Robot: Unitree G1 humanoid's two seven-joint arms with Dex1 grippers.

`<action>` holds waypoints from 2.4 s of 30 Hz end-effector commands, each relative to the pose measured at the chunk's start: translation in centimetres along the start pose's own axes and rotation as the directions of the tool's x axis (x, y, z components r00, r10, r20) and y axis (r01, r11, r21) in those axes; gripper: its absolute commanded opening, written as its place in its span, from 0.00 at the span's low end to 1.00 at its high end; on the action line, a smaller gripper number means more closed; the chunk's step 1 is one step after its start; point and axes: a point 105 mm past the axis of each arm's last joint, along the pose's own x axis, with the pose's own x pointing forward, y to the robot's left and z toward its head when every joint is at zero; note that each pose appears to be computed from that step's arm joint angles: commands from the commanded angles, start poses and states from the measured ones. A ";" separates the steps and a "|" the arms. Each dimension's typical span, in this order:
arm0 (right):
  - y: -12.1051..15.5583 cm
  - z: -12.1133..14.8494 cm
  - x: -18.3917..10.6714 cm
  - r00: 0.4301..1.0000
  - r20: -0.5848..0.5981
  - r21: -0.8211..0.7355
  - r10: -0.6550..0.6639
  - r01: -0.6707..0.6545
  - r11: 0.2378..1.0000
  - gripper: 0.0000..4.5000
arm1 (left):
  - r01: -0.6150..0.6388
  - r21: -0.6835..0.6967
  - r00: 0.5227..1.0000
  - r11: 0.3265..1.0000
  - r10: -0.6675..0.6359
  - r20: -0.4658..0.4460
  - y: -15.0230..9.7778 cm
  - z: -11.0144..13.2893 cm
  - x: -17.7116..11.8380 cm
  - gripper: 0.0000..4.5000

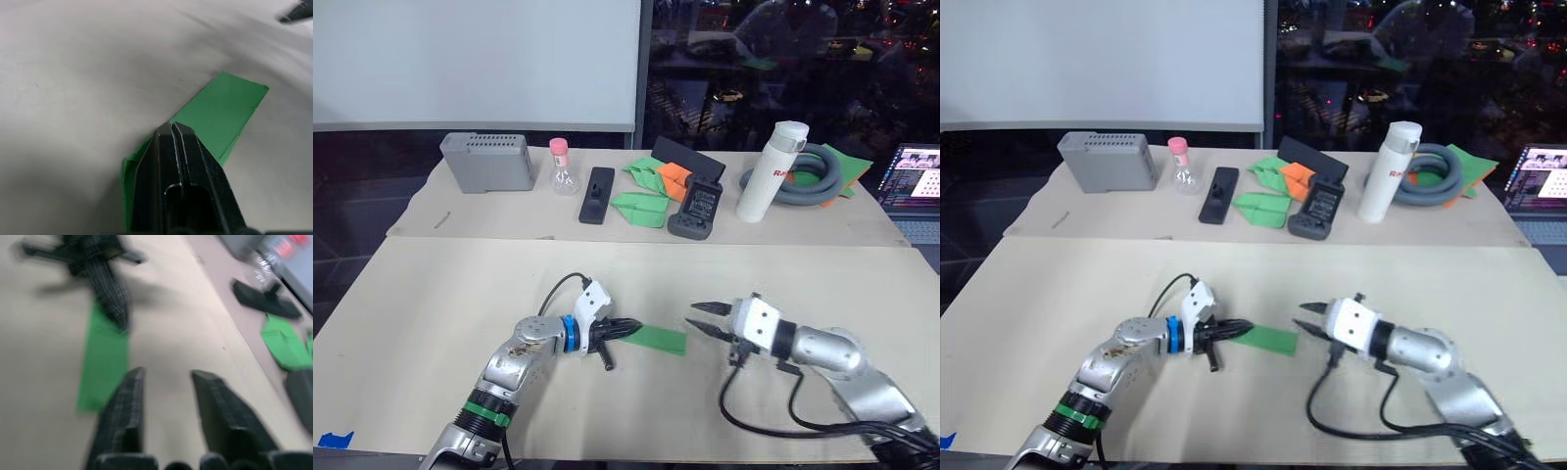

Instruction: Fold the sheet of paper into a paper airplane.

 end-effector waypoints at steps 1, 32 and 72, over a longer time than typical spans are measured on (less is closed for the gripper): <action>1.3 -0.6 1.7 0.998 -0.066 0.133 -0.014 0.023 0.991 0.01 | -0.012 -0.012 0.998 1.000 0.011 -0.063 0.0 -1.4 0.4 0.00; 6.0 -8.4 -1.5 0.930 -0.356 0.281 -0.094 0.202 0.938 0.01 | 0.056 0.016 0.987 0.998 -0.053 -0.152 -0.1 -2.6 0.2 0.00; 7.1 -5.4 2.0 0.975 -0.218 0.378 0.043 0.044 0.925 0.01 | -0.180 -0.056 0.978 0.982 0.172 -0.121 2.2 -3.5 -4.5 0.00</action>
